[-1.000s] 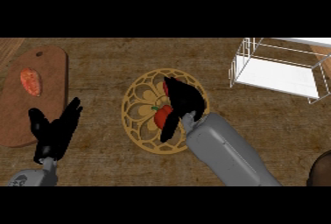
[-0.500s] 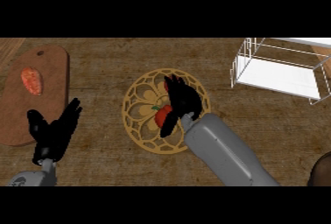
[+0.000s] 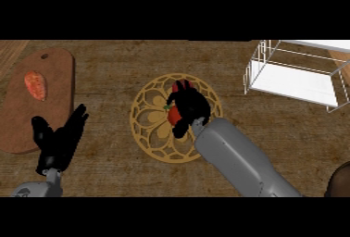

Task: Pick the bell pepper from the placemat and place it in the tiered shelf

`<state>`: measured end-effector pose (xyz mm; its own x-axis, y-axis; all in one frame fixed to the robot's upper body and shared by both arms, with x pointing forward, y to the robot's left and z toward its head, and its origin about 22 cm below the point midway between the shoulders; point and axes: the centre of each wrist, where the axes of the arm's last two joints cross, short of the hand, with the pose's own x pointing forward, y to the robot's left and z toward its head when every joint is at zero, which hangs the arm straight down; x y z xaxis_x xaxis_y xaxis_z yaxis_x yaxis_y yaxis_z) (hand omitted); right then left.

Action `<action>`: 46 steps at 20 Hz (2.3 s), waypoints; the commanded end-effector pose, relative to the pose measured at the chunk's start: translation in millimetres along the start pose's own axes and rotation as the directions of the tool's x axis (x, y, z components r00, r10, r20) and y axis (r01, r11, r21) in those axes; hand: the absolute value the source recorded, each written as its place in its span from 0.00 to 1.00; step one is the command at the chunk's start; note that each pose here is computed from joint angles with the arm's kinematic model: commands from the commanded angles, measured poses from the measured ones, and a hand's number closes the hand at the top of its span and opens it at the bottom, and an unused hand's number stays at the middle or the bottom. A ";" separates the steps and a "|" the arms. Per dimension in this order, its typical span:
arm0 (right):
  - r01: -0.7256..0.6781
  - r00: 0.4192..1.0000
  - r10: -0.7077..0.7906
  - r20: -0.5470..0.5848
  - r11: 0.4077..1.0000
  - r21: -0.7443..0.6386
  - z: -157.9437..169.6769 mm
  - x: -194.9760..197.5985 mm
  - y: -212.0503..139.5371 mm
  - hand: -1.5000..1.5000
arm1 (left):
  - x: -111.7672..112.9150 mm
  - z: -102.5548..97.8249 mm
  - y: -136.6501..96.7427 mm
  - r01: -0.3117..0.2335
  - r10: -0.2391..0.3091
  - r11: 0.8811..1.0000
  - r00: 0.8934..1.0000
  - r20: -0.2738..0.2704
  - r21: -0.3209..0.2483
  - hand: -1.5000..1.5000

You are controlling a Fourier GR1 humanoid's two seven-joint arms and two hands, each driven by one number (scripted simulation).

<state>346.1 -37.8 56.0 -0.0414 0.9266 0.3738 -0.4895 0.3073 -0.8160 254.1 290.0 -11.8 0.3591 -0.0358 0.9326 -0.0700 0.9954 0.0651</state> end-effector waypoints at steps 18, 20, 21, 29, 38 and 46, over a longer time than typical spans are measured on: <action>0.210 0.974 -0.223 -0.032 0.949 -0.237 55.2 -97.7 -33.3 1.00 | -31.5 13.6 16.9 -0.031 0.035 0.999 0.994 -0.102 0.043 0.50; 0.234 0.971 -0.235 0.038 0.915 -0.330 76.6 -96.1 -43.7 1.00 | -17.1 3.5 11.4 -0.036 0.040 0.998 0.995 -0.093 0.052 0.50; 0.230 0.973 -0.228 0.049 0.903 -0.364 89.9 -62.6 -55.0 1.00 | -19.3 6.1 13.9 -0.027 0.032 0.999 0.994 -0.105 0.046 0.50; 0.210 0.973 -0.222 0.068 0.717 -0.665 185.8 -50.1 -146.5 1.00 | -25.9 8.0 7.8 -0.039 0.044 0.998 0.993 -0.110 0.052 0.50; 0.197 0.956 -0.292 0.013 0.613 -0.765 252.4 -48.9 -234.3 1.00 | -5.3 6.8 12.1 -0.038 0.040 0.999 0.995 -0.093 0.026 0.50; 0.249 0.921 -0.388 0.030 0.528 -0.812 259.0 -75.4 -313.2 1.00 | -4.4 3.6 3.1 0.005 -0.005 1.000 0.995 -0.103 -0.002 0.50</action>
<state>272.8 -236.9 363.6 0.0226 0.7630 0.6461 0.4119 0.5817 -0.7014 252.7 294.4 -8.5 0.3718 -0.0303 0.9278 -0.0865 0.9940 0.0671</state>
